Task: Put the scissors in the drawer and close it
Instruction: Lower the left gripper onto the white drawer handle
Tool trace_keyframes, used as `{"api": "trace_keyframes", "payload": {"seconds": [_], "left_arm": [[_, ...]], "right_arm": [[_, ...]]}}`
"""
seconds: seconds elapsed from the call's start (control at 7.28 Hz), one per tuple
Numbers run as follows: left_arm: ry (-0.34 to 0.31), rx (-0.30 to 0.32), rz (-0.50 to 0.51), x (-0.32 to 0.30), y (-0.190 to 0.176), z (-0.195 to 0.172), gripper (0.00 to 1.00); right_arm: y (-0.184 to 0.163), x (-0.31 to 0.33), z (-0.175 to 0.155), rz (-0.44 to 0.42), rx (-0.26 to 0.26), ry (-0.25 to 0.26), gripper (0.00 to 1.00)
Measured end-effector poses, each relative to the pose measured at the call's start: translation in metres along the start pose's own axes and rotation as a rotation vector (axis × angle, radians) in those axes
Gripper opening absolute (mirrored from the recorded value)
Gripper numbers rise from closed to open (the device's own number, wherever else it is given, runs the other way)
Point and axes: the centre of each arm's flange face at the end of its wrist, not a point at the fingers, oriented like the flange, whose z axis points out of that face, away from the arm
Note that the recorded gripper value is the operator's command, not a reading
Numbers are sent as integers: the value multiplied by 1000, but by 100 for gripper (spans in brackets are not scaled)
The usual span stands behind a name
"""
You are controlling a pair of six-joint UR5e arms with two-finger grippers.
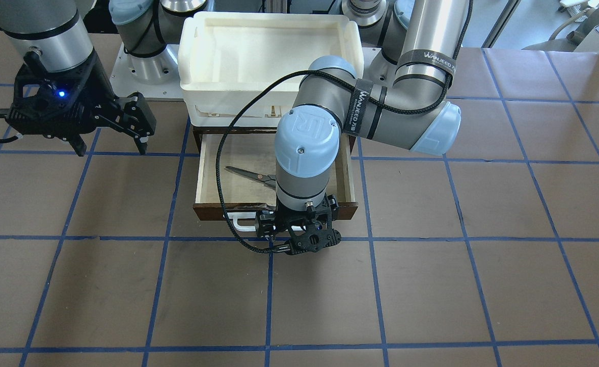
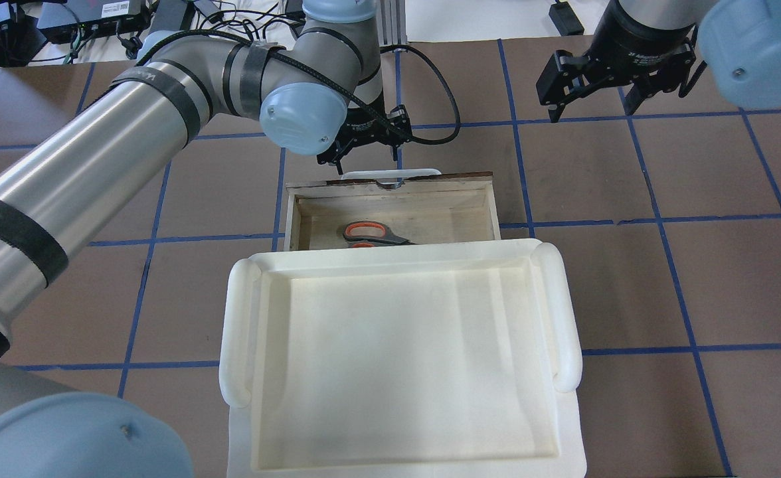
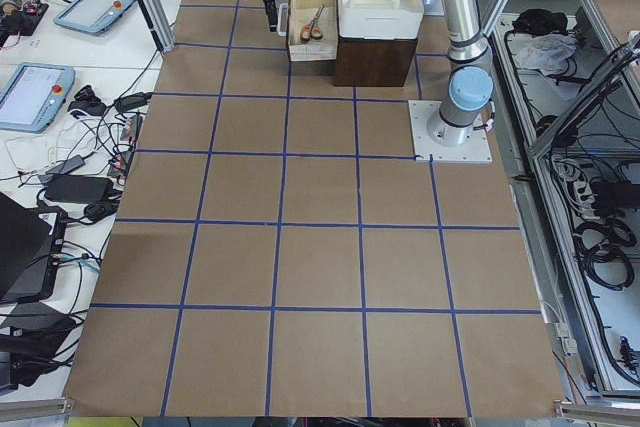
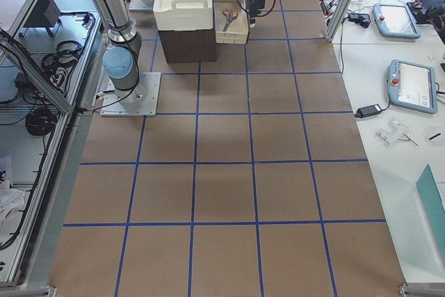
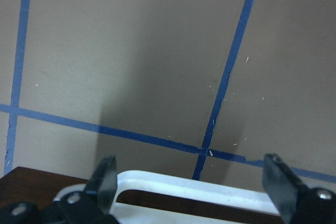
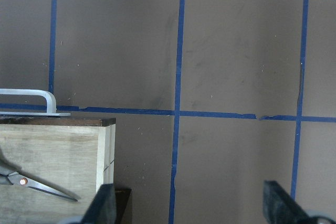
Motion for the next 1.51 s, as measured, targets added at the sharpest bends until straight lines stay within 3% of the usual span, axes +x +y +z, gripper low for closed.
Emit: {"api": "trace_keyframes", "payload": {"seconds": [1.51], "left_arm": [[-31,-56,18,-12,14,-11,100]], "right_arm": [[2,2,-1,9,-8,-6,100]]}}
